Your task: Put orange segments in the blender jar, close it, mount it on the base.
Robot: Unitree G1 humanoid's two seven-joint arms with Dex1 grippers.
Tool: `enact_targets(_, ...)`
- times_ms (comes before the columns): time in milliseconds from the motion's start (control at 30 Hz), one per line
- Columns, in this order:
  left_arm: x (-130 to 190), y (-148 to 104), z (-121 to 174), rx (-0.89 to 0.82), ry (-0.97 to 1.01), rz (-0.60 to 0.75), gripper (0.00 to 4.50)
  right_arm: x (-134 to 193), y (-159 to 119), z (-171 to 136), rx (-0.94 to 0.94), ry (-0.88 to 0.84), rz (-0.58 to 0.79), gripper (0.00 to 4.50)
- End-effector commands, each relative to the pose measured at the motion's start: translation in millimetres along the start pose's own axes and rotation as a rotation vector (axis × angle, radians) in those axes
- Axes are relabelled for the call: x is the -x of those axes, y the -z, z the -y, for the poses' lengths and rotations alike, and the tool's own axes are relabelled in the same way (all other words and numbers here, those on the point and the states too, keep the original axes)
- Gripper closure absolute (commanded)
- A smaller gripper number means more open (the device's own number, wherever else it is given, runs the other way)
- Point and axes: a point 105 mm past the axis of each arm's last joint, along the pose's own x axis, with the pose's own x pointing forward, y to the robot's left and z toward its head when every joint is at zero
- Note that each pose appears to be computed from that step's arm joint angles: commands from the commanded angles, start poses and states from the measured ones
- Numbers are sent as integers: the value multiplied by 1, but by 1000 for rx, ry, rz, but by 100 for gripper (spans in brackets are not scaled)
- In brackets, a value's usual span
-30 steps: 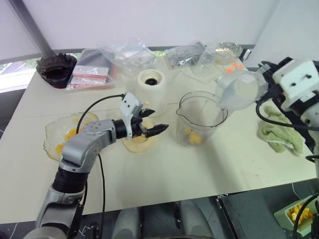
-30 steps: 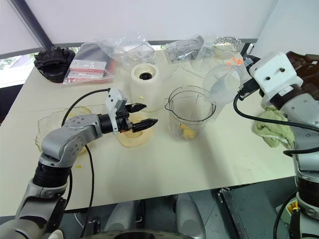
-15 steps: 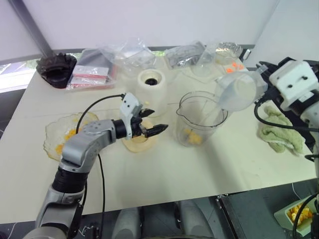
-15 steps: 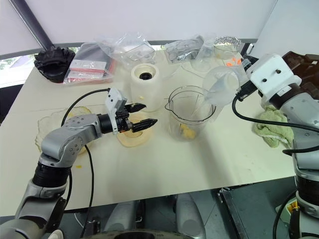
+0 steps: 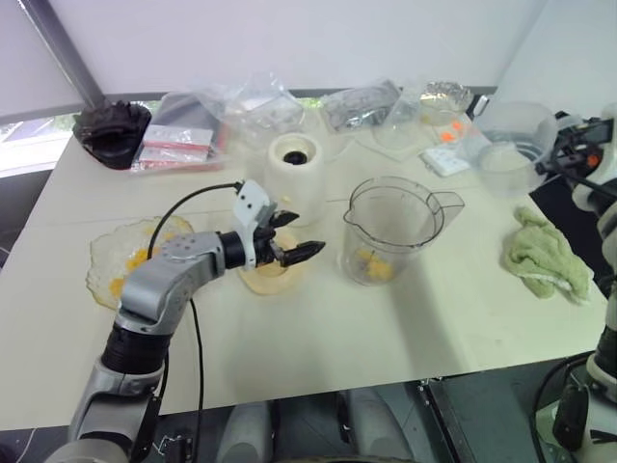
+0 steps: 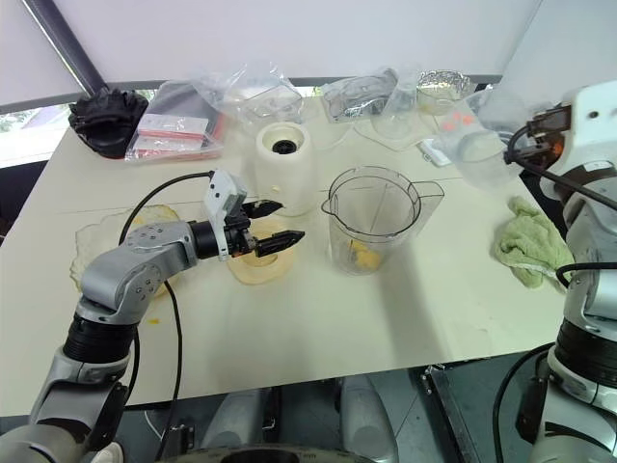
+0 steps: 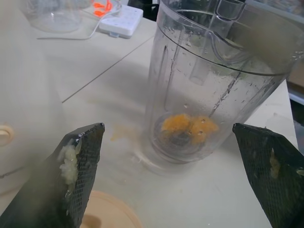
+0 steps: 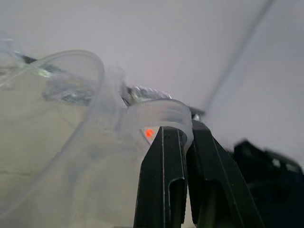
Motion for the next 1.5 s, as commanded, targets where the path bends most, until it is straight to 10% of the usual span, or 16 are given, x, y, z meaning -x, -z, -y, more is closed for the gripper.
enact_targets(33,1,-12,-1,-41,1,31,0,2,13,23,-192,135,-43,444)
enact_targets(467,7,-13,-4,-54,-31,30,0,-7,126,25,-643,295,-215,444)
enact_targets(1333,13,-12,-2,-51,-60,25,0,-42,181,30,-595,456,-228,444)
enact_targets(1500,12,-12,-2,-53,-56,23,0,-38,187,29,-597,459,-244,260)
